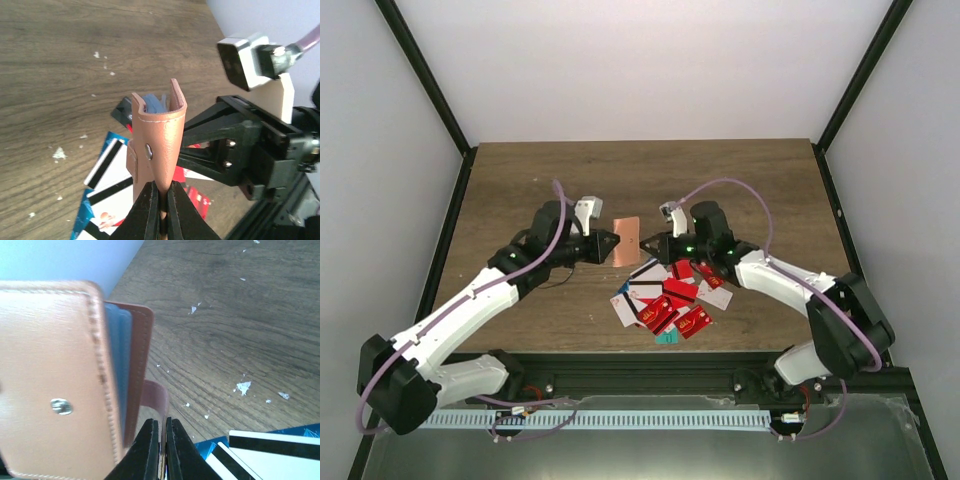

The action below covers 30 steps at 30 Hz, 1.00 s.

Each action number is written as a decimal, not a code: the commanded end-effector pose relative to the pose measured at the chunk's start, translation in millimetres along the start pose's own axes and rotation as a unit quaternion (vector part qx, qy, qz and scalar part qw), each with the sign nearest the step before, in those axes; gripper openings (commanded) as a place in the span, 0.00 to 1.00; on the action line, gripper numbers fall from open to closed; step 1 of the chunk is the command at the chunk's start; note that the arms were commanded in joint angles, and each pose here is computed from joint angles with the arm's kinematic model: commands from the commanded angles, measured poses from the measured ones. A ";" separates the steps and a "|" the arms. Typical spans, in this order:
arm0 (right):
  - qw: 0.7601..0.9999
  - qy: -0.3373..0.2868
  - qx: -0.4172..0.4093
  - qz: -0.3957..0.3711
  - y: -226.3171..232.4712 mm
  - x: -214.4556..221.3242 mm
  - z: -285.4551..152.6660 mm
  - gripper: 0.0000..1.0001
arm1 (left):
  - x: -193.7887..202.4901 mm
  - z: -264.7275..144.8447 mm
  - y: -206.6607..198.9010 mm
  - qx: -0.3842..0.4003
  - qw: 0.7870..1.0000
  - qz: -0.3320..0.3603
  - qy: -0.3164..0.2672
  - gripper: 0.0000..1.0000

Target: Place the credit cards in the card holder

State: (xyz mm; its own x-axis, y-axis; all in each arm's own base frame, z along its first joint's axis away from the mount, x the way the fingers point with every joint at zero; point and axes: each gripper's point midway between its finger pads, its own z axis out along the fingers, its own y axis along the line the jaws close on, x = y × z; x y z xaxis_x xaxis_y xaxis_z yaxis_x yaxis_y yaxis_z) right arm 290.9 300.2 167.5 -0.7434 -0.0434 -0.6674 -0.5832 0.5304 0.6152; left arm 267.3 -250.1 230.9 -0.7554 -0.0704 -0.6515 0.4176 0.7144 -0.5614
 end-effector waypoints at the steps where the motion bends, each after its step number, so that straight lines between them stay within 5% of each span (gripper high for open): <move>1: 1.000 -0.011 -0.011 -0.011 8.8 -26.7 3.9 0.01 | -11.3 2.6 21.3 -0.065 0.997 0.019 -0.021 0.04; 15: 0.992 0.100 -0.038 0.071 -26.3 9.4 68.6 0.01 | 22.6 37.0 145.1 -0.199 0.978 -0.032 0.045 0.07; 16: 0.991 0.104 -0.040 0.073 -26.8 10.9 71.2 0.01 | 27.0 39.1 155.9 -0.208 0.976 -0.042 0.053 0.11; 20: 0.988 0.120 -0.052 0.081 -26.3 18.1 79.8 0.01 | 41.5 37.4 200.3 -0.283 0.952 -0.095 0.071 0.55; 23: 0.987 0.125 -0.053 0.084 -26.3 19.9 81.8 0.01 | 46.4 36.7 201.8 -0.287 0.950 -0.098 0.075 0.78; 30: 0.988 0.123 -0.058 0.072 -17.6 11.7 76.7 0.01 | 40.7 41.0 158.4 -0.239 0.967 -0.051 0.075 0.91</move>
State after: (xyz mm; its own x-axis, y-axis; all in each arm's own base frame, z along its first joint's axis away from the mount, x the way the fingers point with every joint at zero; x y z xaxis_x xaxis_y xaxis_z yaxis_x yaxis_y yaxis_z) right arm 312.5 346.5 88.2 -0.8962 -0.1797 -0.4056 -0.4390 0.4909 0.7525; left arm 326.6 -149.6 74.5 -0.8772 -0.1294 -0.4624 0.0022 0.9619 -0.2735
